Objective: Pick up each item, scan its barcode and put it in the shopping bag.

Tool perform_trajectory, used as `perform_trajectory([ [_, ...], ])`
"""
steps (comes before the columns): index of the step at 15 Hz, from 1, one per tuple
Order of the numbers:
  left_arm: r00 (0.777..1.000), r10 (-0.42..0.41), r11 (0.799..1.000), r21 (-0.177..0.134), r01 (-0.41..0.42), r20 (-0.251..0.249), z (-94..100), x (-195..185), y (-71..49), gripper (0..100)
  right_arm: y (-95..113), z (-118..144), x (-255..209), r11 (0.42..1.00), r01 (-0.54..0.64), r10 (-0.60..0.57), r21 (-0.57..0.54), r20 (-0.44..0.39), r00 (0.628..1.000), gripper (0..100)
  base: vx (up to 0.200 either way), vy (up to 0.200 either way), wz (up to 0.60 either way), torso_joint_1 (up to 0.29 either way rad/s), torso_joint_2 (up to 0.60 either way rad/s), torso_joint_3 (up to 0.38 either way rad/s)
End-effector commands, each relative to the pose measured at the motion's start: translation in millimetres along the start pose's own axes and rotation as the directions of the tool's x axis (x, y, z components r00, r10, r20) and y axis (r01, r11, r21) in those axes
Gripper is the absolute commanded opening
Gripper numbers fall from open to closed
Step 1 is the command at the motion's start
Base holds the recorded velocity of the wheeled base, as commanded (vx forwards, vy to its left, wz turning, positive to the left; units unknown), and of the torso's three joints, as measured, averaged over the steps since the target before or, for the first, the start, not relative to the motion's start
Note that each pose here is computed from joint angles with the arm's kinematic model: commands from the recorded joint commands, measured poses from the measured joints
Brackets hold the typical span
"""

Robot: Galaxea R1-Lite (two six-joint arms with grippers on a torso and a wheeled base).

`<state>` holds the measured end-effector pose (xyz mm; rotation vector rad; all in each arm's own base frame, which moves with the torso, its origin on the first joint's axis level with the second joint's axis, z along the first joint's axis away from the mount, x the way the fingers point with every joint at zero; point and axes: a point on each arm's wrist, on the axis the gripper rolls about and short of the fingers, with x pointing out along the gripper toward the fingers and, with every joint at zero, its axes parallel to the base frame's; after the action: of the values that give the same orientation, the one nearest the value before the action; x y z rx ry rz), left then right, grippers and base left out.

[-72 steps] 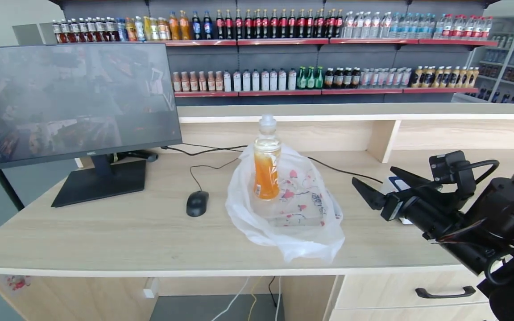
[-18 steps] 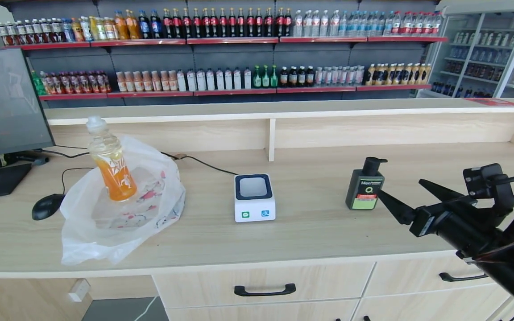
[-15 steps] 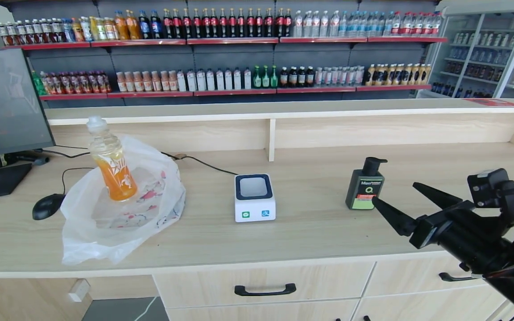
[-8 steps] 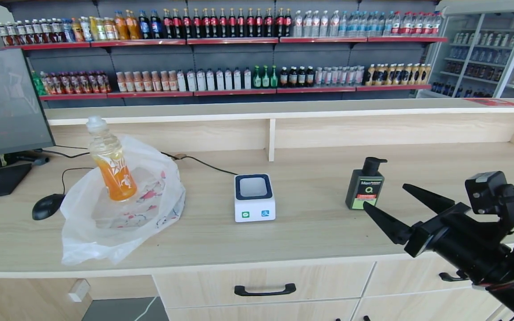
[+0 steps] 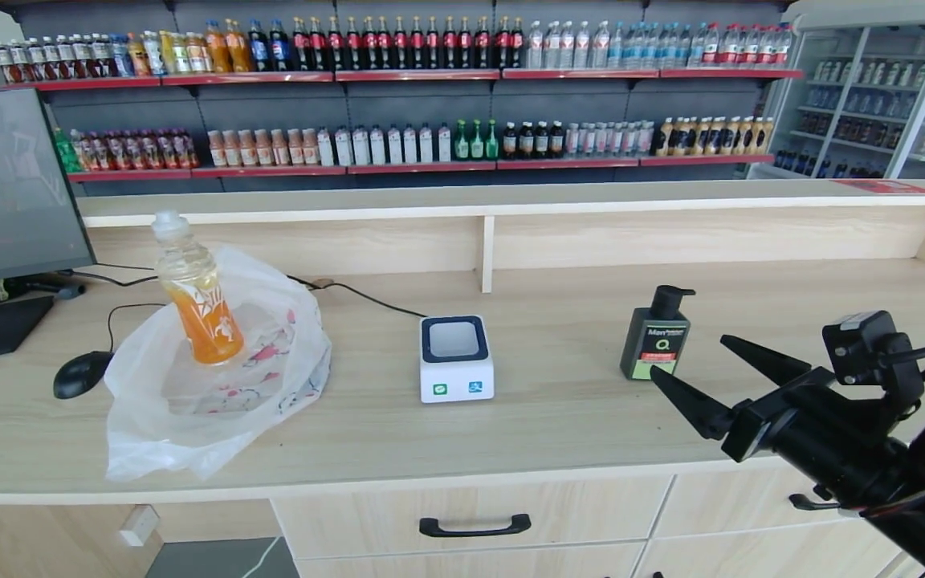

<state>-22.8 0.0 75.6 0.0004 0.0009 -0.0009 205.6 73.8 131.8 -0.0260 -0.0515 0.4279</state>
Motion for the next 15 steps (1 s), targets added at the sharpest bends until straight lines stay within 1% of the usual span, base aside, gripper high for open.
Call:
perform_trajectory([
  [1,1.000,0.001,1.000,0.000,-0.001,0.001,0.2,0,0.0,0,0,-2,0,1.000,0.002,-0.002,0.000,-0.009,1.000,100,0.000,-0.200,0.00,0.002,0.00,0.007],
  [2,1.000,0.001,1.000,-0.002,-0.001,0.001,0.2,0,0.0,0,0,-3,-1,1.000,0.003,-0.003,0.001,-0.013,1.000,100,0.000,-0.200,0.00,0.012,0.00,-0.002],
  [9,1.000,0.001,1.000,-0.002,-0.001,0.001,0.2,0,0.0,0,1,-6,0,1.000,-0.006,0.006,0.010,-0.029,1.000,100,0.000,0.000,0.00,0.000,0.00,0.000],
  [10,1.000,0.001,1.000,-0.002,-0.001,0.001,0.2,0,0.0,0,1,-9,-3,1.000,-0.004,0.005,0.024,-0.044,0.999,100,0.000,0.000,0.00,0.000,0.00,0.000],
  [13,1.000,0.001,1.000,-0.002,-0.001,0.001,0.2,0,0.0,0,2,-4,-7,0.999,-0.008,0.009,0.053,-0.026,1.000,100,0.000,0.000,0.00,0.000,0.00,0.000],
  [15,1.000,0.001,1.000,-0.002,-0.001,0.001,0.2,0,0.0,0,1,-4,-3,0.994,-0.007,0.009,0.111,-0.023,1.000,100,0.000,0.000,0.00,0.000,0.00,0.000],
])
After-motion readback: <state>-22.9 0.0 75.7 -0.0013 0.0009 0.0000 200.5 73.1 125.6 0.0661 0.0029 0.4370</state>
